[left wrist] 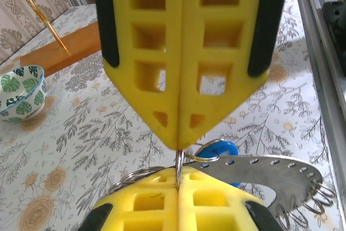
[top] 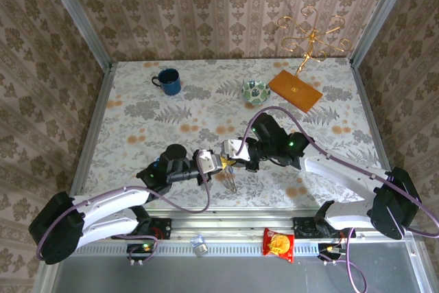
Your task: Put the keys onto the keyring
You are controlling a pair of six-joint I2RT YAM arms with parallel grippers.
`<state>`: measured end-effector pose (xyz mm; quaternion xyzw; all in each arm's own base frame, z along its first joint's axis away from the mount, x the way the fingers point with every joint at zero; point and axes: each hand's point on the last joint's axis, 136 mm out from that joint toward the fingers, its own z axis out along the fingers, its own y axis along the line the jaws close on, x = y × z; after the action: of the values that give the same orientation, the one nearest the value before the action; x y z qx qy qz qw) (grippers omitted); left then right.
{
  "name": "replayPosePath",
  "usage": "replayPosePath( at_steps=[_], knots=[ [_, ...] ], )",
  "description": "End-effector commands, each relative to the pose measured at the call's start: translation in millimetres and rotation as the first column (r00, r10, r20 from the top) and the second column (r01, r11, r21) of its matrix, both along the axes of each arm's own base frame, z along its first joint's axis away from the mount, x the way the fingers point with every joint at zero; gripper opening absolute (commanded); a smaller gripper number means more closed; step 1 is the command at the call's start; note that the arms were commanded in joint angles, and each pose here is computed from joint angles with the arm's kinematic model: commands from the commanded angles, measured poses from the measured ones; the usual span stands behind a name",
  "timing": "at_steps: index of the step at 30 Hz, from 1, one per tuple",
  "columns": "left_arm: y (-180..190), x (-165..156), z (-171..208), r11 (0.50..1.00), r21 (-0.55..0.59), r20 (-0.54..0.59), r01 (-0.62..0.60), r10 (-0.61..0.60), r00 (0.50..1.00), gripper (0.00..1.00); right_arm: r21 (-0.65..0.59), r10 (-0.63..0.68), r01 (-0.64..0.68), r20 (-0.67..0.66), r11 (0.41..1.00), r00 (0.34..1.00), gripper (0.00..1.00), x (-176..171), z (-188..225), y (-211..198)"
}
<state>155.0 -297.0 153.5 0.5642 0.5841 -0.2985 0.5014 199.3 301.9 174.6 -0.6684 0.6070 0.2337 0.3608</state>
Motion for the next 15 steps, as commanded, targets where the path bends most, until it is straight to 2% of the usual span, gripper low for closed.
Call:
replayPosePath(
  at_steps=[1,4,15],
  knots=[
    [-3.5,0.9,16.5,0.999,-0.034,0.027,0.02,-0.019,0.999,0.0,0.076,-0.004,0.005,-0.017,0.997,1.0,0.18,-0.9,14.2,1.1],
    [-4.2,-0.8,18.1,0.998,-0.053,0.027,0.027,-0.026,0.999,0.0,0.166,-0.055,0.067,-0.08,0.984,0.995,0.3,6.4,16.2,-3.1],
    [-3.9,-2.3,19.5,0.996,-0.087,0.03,0.029,-0.027,0.999,0.0,0.17,-0.041,0.071,-0.172,0.983,0.984,0.3,1.9,-2.1,-0.6]
  ],
)
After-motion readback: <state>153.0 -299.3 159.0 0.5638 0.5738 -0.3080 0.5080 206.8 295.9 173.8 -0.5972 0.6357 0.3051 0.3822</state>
